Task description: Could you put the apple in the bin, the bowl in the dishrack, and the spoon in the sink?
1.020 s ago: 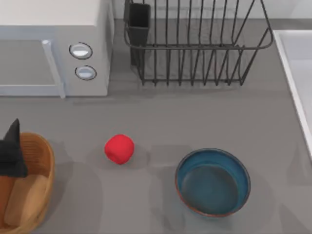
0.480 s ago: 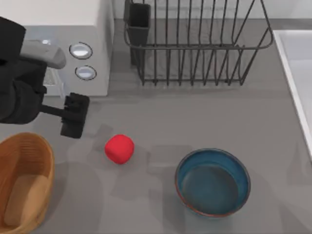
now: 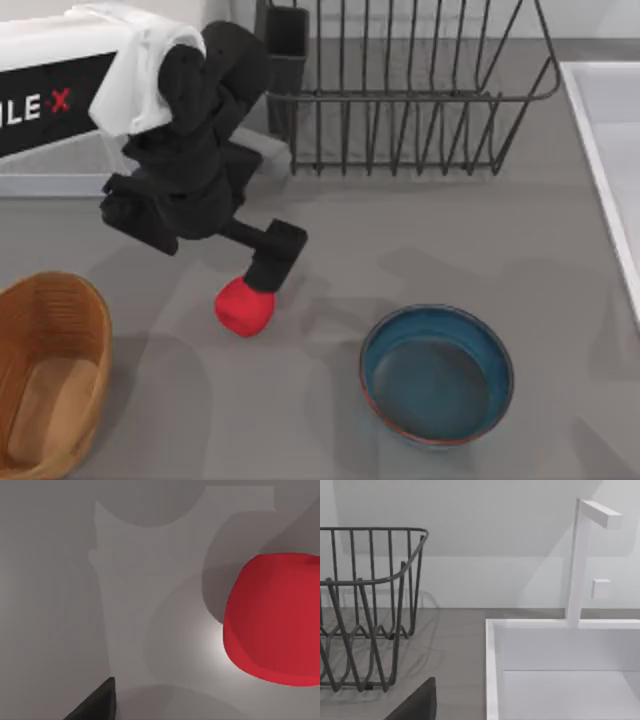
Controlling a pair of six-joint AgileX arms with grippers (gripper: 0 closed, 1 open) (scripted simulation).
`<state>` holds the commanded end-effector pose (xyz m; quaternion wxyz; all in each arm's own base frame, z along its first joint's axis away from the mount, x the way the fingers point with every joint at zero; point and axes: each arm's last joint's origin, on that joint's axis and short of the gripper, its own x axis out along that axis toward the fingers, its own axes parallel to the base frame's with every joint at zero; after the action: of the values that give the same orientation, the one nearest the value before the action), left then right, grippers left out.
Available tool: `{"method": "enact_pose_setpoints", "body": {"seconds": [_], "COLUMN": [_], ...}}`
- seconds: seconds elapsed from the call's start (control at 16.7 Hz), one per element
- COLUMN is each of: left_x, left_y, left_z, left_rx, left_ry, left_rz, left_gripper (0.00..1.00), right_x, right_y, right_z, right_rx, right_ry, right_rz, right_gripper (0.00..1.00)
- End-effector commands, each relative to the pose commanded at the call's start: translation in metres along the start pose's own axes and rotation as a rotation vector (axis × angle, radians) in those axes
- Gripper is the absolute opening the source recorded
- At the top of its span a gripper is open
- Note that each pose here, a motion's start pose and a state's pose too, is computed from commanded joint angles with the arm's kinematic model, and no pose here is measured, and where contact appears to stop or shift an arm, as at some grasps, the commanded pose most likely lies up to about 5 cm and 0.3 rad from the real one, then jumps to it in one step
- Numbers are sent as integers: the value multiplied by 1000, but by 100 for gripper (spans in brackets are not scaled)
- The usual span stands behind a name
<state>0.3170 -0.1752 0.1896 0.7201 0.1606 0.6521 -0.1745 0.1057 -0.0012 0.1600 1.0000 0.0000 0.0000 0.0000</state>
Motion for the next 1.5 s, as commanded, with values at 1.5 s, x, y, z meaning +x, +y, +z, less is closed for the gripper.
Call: {"method": "enact_pose_setpoints", "body": {"seconds": [1.5], "left_x": [85], "left_y": [-18], "left_z": [13], "left_rx": [45], "left_ry": [95], "left_rz": [4], "left_gripper": [77], "right_x": [0], "right_y": [0], "right_z": [0], "right_rx": [0], "right_ry": [0], "right_rz": [0], "right_gripper": [100]}}
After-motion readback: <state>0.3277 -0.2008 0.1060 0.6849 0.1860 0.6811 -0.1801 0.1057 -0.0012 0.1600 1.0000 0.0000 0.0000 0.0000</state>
